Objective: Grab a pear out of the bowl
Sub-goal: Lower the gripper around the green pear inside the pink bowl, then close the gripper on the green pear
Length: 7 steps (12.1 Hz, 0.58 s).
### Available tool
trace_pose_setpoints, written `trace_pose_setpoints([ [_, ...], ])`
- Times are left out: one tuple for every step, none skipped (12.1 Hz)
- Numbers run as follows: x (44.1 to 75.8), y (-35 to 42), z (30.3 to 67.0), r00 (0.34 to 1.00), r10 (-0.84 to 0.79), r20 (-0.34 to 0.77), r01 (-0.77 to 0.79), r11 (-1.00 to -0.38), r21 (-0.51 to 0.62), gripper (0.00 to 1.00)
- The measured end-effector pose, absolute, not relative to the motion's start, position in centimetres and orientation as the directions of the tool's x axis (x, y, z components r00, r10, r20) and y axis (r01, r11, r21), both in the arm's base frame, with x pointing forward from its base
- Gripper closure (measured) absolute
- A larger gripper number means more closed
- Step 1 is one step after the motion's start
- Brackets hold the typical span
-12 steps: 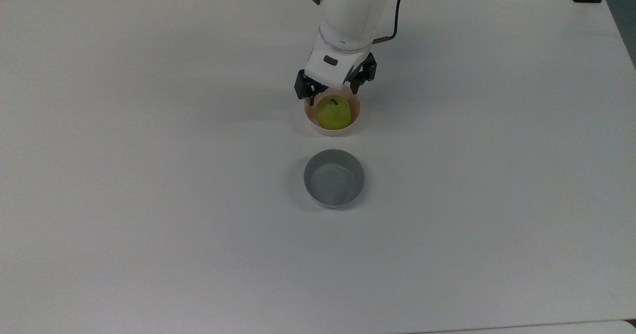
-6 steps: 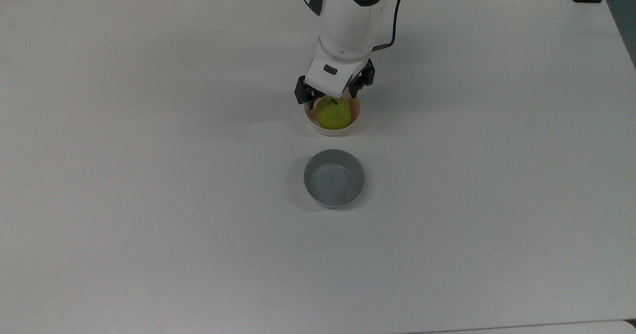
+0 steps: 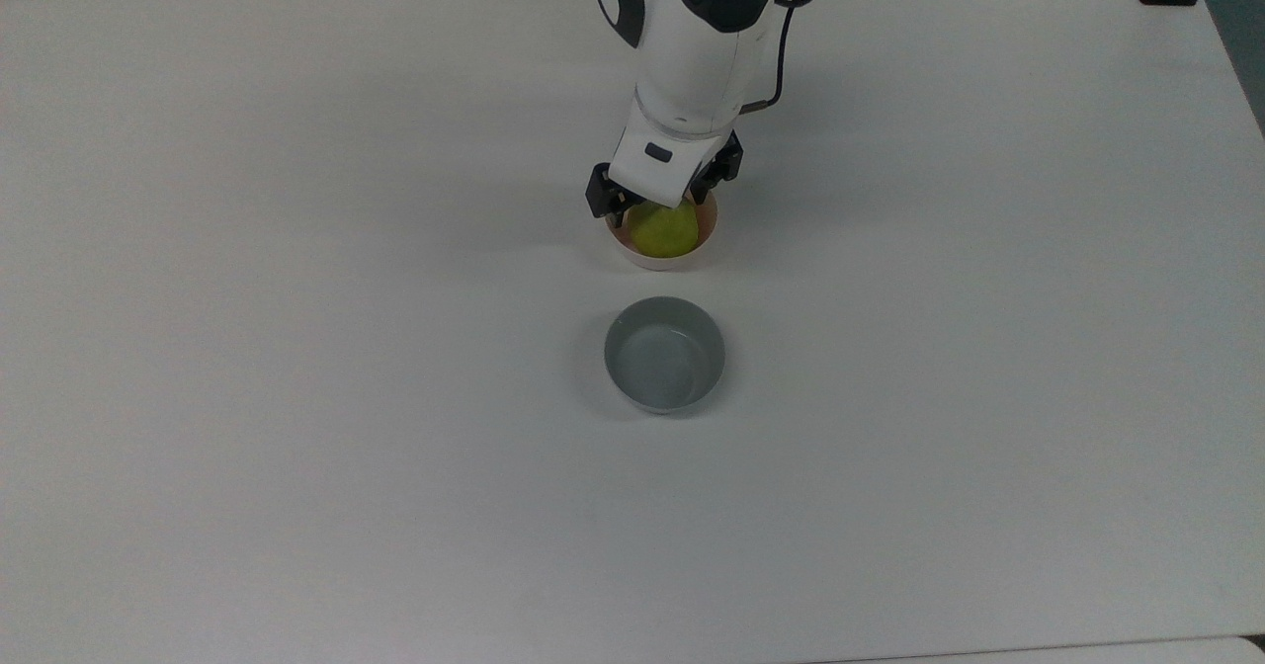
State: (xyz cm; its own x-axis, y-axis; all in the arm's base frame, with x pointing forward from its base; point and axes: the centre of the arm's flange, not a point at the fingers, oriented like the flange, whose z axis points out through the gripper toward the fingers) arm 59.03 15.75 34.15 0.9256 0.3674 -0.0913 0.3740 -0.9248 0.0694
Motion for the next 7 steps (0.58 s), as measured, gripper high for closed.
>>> trace_pose_setpoints([
  [59.09, 15.76, 33.75, 0.925, 0.369, -0.093, 0.376, -0.924, 0.07, 0.02],
  [59.12, 15.76, 33.49, 0.924, 0.371, -0.096, 0.378, -0.923, 0.071, 0.04],
  [59.12, 15.76, 33.36, 0.923, 0.371, -0.098, 0.379, -0.923, 0.071, 0.05],
  [59.13, 15.74, 33.28, 0.922, 0.373, -0.099, 0.381, -0.922, 0.074, 0.06],
  [59.14, 15.73, 33.21, 0.922, 0.375, -0.101, 0.383, -0.921, 0.077, 0.07],
  [59.09, 15.89, 33.12, 0.92, 0.378, -0.102, 0.387, -0.919, 0.078, 0.08],
  [59.01, 16.2, 33.04, 0.918, 0.383, -0.103, 0.392, -0.917, 0.078, 0.1],
])
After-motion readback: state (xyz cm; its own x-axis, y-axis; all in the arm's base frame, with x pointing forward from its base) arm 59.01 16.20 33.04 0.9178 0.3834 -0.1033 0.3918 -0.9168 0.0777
